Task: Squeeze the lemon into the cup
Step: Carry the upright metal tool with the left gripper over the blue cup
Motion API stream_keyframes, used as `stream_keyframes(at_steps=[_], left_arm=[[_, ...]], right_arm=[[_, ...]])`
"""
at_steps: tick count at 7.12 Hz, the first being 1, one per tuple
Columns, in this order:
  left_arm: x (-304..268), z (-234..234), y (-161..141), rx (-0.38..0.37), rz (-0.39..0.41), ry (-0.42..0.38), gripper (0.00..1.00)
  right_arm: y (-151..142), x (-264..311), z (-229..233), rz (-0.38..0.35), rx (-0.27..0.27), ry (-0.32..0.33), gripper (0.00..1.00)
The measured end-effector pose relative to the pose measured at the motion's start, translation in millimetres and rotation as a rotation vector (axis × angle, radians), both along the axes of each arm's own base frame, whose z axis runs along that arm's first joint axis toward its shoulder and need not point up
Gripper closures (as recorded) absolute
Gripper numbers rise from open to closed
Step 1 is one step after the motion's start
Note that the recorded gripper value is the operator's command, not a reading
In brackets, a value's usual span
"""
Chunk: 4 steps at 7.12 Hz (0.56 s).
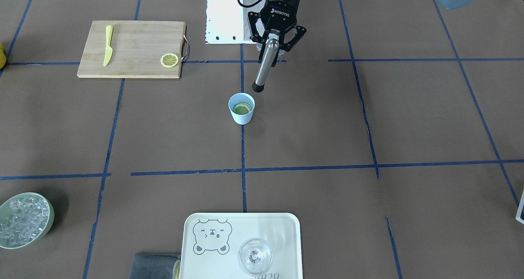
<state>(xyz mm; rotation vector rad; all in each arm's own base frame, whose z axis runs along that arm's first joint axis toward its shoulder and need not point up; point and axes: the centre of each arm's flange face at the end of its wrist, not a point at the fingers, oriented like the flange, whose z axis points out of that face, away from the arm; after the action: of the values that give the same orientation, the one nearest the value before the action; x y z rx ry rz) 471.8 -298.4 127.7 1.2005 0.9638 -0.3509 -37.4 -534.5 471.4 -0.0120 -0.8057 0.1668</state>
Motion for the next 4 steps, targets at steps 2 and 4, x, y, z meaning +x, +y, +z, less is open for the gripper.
stream_keyframes(at_steps=[2, 4], left_arm=[[26.2, -1.1, 1.9, -0.002, 0.012, -0.014, 1.00], [48.2, 7.0, 0.0, -0.009, 0.016, -0.036, 1.00]], right_arm=[[0.3, 1.6, 1.6, 0.000, -0.001, 0.001, 0.00], [0.3, 2.0, 2.4, -0.001, -0.001, 0.001, 0.00]])
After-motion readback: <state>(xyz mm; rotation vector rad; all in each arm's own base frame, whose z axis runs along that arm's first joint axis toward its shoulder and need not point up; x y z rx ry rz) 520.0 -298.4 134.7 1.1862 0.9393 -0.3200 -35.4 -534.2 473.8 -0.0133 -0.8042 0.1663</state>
